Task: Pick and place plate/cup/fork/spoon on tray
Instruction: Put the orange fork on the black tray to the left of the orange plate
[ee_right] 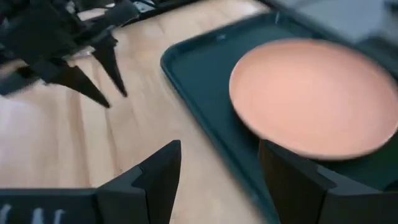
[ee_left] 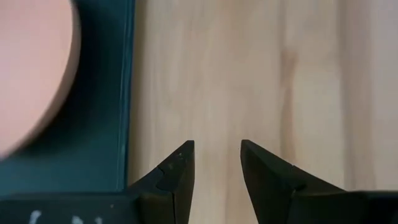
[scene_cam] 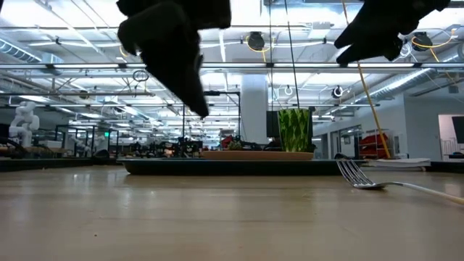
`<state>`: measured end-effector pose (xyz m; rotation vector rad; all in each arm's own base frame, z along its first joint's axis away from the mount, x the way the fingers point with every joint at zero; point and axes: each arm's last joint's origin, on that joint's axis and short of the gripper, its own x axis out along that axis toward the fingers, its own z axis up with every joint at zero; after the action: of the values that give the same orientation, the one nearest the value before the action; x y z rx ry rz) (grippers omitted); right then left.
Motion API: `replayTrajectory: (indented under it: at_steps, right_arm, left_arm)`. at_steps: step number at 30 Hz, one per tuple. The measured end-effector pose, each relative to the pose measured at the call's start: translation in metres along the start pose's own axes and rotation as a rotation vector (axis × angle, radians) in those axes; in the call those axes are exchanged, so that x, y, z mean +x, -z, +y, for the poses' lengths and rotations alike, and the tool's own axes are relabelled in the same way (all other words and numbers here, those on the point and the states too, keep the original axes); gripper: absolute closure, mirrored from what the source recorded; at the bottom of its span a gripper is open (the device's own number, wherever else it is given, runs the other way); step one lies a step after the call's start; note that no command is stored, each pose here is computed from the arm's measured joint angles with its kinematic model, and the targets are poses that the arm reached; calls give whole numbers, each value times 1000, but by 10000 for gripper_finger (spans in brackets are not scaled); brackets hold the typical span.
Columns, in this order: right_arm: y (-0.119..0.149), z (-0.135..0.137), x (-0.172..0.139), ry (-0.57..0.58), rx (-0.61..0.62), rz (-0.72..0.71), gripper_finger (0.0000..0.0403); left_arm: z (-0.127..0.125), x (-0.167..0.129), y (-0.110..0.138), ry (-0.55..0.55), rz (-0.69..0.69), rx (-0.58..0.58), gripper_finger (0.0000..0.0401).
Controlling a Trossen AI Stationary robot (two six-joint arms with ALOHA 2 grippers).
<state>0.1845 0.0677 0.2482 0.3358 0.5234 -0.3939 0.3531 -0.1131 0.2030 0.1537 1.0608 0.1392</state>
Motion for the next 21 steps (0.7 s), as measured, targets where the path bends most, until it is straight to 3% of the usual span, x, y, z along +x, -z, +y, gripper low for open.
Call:
replayTrajectory:
  at_steps: [8, 13, 21]
  right_arm:
    - [25, 30, 23, -63, 168, 96, 193]
    - [36, 55, 35, -117, 275, 153, 193]
    - [46, 105, 51, -86, 353, 311, 204]
  left_arm:
    - [-8, -5, 15, -22, 110, -49, 268]
    - [-20, -10, 19, -8, 106, -41, 268]
    - [-42, -19, 25, 25, 88, 13, 268]
